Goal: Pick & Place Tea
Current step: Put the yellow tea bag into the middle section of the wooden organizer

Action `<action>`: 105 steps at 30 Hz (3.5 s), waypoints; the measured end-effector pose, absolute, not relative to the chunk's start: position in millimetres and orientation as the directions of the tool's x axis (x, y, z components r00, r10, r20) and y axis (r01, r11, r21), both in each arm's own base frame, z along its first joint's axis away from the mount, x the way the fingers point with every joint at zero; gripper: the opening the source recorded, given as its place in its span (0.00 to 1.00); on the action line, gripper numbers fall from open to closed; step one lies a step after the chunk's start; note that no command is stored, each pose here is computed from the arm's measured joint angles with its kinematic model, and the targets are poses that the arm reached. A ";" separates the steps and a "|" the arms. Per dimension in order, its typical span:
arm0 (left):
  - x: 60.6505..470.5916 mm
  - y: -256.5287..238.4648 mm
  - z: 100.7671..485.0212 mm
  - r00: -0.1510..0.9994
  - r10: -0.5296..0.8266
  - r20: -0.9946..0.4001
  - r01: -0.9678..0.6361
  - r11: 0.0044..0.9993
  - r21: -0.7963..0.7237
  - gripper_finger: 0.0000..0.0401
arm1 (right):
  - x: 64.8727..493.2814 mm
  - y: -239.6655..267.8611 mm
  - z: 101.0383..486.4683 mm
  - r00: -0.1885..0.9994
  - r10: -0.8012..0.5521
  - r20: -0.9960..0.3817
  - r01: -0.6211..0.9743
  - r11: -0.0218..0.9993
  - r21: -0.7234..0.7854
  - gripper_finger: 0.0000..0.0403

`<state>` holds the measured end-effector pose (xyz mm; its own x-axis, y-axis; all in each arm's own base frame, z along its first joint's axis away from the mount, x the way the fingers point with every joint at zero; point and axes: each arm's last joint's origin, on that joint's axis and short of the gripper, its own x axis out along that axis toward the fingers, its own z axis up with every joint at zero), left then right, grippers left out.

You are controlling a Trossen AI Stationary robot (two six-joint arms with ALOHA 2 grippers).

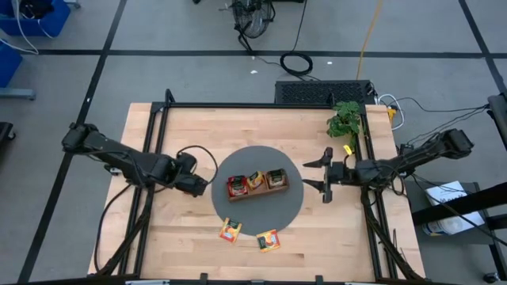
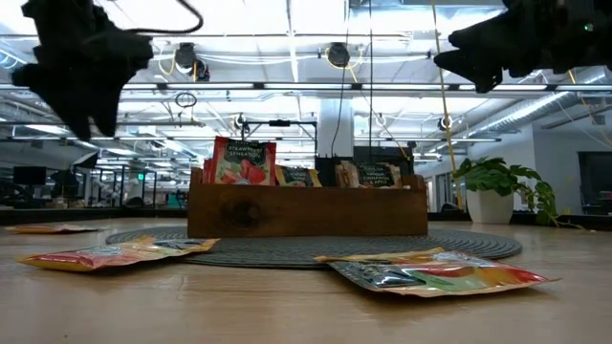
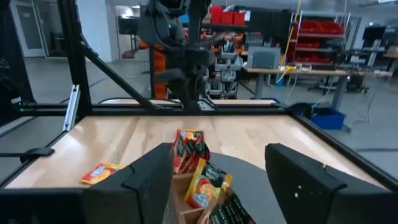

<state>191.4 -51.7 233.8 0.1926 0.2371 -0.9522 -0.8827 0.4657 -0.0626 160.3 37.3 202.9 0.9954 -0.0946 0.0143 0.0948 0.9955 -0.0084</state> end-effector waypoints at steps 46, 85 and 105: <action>195.5 -28.4 123.5 -0.048 0.019 -0.999 -0.962 0.267 0.051 0.04 | 158.2 36.8 199.1 0.995 -0.092 0.026 0.092 0.995 -0.028 0.55; 416.6 -129.7 223.9 0.416 0.852 -0.318 0.216 0.247 0.945 0.01 | 245.2 26.0 167.4 0.998 -0.020 -0.051 0.032 0.970 0.239 0.53; 425.9 -154.5 226.4 0.538 0.746 -0.392 0.255 0.299 0.919 0.02 | 255.9 24.3 171.9 0.975 0.218 0.040 -0.222 0.950 0.220 0.51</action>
<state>425.9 -154.5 226.4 0.5376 0.7465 -0.3921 0.2550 0.2993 0.9194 255.9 24.3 171.9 0.9751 0.2184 0.0395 -0.2217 0.9500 0.2199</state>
